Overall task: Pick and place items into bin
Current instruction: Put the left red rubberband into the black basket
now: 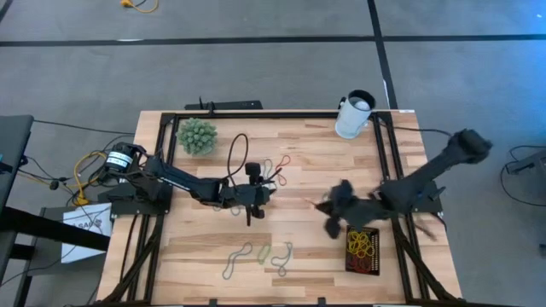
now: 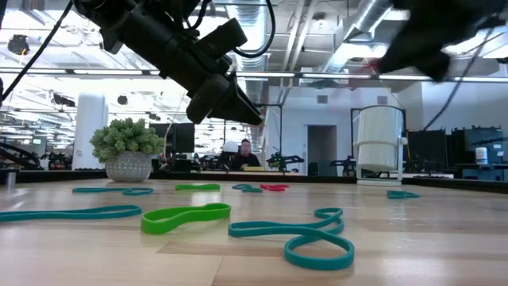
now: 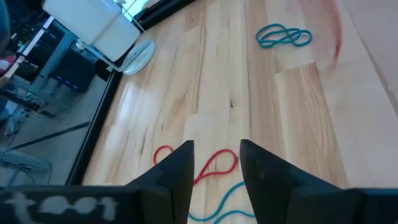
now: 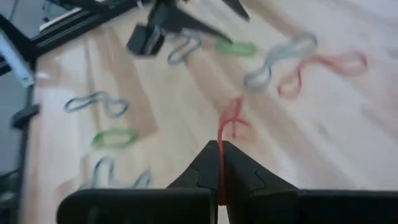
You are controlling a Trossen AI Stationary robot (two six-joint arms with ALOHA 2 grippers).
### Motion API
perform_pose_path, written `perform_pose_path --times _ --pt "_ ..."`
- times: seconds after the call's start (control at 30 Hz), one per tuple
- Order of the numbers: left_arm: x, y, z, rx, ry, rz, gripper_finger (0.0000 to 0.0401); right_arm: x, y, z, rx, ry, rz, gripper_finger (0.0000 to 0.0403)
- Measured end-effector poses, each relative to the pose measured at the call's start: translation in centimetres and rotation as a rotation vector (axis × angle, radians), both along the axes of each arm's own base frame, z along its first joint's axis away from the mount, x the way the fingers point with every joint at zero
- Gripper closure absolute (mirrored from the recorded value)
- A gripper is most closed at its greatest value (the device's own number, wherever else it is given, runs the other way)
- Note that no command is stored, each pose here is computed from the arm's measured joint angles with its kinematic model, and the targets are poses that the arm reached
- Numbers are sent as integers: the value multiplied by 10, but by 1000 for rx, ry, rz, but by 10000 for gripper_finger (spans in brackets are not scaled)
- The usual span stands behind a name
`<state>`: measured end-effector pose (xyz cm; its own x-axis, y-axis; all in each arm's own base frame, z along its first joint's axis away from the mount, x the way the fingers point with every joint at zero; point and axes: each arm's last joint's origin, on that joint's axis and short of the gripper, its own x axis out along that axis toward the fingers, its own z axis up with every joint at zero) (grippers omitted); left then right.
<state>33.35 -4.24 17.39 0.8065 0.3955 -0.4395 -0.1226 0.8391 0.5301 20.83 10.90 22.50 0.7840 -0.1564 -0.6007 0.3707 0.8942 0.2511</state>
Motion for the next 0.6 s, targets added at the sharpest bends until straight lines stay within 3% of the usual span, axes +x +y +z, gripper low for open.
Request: perform_pose_path --times 0.2,0.4,0.6 --pt "0 0 0 -9 -1 -5 279 -56 29 14 286 70 91 403" --pt "0 0 0 -16 -1 -10 279 -91 61 14 465 167 214 403" --pt "0 0 0 -23 -4 -8 279 -119 69 9 503 215 162 403"
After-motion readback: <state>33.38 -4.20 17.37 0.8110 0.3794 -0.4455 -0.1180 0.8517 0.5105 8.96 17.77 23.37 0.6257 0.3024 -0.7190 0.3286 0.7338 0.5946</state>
